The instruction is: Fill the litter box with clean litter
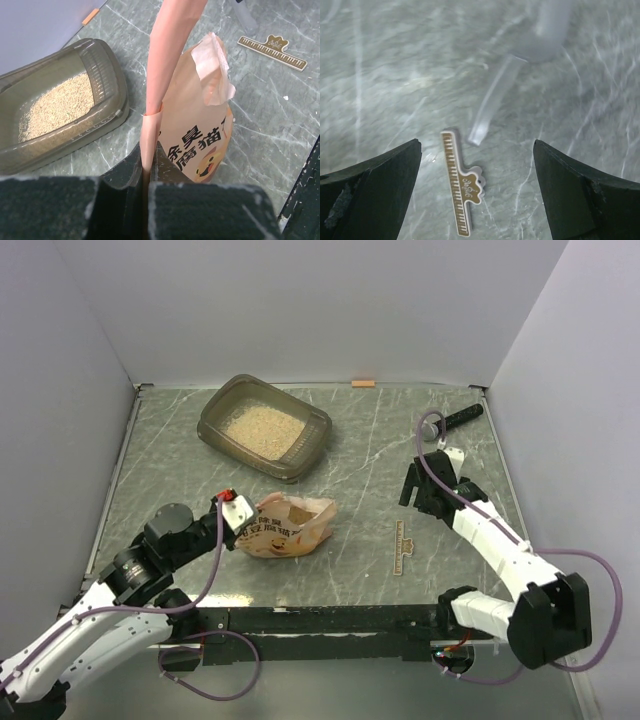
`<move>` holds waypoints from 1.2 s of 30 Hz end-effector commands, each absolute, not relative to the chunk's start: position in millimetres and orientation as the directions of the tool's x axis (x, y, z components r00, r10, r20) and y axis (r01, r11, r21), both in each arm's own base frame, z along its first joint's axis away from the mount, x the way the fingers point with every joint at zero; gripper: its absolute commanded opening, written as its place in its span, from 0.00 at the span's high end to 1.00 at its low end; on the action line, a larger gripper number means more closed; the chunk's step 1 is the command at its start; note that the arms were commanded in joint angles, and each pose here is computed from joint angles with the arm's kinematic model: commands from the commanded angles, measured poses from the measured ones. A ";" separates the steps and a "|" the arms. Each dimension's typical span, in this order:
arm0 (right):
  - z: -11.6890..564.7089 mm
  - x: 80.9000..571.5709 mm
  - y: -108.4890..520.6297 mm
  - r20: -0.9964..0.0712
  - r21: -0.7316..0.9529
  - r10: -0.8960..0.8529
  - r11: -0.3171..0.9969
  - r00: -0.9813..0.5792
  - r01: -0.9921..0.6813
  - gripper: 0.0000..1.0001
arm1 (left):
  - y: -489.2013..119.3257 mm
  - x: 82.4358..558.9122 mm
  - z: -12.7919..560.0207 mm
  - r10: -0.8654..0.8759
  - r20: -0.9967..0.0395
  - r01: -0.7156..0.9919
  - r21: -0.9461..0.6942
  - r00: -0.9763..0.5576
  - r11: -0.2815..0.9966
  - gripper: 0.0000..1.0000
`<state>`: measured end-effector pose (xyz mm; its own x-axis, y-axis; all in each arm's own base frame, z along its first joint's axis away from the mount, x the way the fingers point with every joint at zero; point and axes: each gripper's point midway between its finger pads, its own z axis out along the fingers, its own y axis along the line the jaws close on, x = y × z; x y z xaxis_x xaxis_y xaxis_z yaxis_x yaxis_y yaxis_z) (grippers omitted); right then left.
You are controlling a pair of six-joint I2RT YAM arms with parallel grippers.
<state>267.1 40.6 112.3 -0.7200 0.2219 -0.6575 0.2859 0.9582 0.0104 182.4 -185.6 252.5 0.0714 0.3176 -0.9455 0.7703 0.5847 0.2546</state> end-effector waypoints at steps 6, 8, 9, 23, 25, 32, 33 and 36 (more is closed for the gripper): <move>73.5 281.3 20.8 -0.596 0.035 0.429 0.858 -0.679 0.512 0.01 | -192.1 171.2 313.8 0.098 -0.967 0.766 0.245 0.233 0.595 0.99; 63.3 284.5 20.6 -0.573 0.022 0.444 0.849 -0.689 0.528 0.02 | -190.9 170.7 313.1 0.096 -0.967 0.764 0.245 0.235 0.597 0.99; 59.9 285.3 20.7 -0.564 0.021 0.451 0.846 -0.692 0.533 0.03 | -189.5 172.1 312.7 0.098 -0.967 0.757 0.244 0.234 0.606 0.99; 20.5 297.6 30.5 -0.459 -0.026 0.439 0.863 -0.773 0.505 0.51 | -185.9 171.3 317.4 0.105 -0.967 0.750 0.248 0.233 0.613 0.66; 21.2 299.0 31.0 -0.459 -0.025 0.436 0.864 -0.774 0.502 0.79 | -187.3 167.6 320.4 0.104 -0.967 0.764 0.249 0.233 0.596 0.60; 38.2 299.5 24.5 -0.515 -0.013 0.435 0.858 -0.739 0.514 1.00 | -190.0 149.4 354.2 0.103 -0.964 0.811 0.261 0.243 0.523 0.53; 44.0 298.2 22.1 -0.526 -0.016 0.433 0.855 -0.732 0.518 1.00 | -188.4 146.9 370.4 0.085 -0.963 0.810 0.261 0.255 0.525 0.53; 76.1 298.7 21.0 -0.586 0.014 0.415 0.864 -0.696 0.503 1.00 | -183.9 143.5 396.8 0.062 -0.963 0.804 0.254 0.262 0.537 0.52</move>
